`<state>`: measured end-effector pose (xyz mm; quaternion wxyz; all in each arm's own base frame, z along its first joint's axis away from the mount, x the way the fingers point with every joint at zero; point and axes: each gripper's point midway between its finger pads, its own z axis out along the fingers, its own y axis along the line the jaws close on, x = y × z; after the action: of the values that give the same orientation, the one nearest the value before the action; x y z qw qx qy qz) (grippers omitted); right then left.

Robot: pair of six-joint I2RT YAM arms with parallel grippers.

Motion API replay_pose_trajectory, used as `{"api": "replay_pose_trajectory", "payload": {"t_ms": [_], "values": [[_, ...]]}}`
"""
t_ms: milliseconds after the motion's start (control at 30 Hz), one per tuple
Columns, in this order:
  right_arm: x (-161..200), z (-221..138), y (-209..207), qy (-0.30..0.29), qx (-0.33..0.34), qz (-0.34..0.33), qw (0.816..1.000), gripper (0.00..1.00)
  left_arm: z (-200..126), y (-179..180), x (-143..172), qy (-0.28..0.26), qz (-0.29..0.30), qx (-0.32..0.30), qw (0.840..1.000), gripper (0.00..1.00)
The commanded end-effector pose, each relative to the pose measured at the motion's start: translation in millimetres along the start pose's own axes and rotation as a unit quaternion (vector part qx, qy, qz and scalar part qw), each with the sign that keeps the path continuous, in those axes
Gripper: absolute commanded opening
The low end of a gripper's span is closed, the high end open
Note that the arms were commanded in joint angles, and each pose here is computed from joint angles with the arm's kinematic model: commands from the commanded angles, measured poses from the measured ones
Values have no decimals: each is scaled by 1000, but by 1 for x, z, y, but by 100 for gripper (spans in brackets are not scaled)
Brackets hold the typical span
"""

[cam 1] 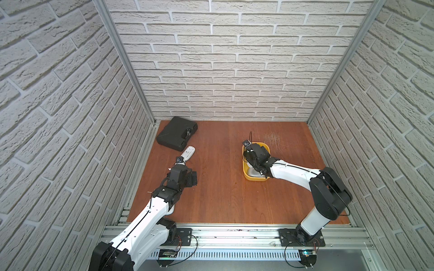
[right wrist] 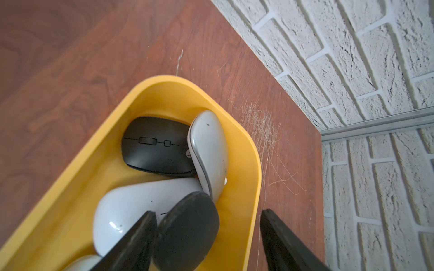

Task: Put the mouse in the storage box
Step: Place the mouse in the storage box, then pick up the mouse from the center of the board.

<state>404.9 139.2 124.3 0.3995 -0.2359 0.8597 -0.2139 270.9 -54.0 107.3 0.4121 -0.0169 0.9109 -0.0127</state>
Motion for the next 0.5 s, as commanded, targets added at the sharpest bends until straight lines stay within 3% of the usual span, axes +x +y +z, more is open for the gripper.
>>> {"api": "replay_pose_trajectory", "payload": {"t_ms": [0,233,467], "values": [[-19,-27,-4,-57,-40,71,995,75,1,-1,-6,-13,-2,4,1000,98],[-30,-65,-12,-120,-97,165,974,75,6,-5,-13,-12,-3,13,1000,98],[-23,-86,-11,-158,-141,232,949,74,20,-3,-39,-11,-24,9,1000,98]]}}
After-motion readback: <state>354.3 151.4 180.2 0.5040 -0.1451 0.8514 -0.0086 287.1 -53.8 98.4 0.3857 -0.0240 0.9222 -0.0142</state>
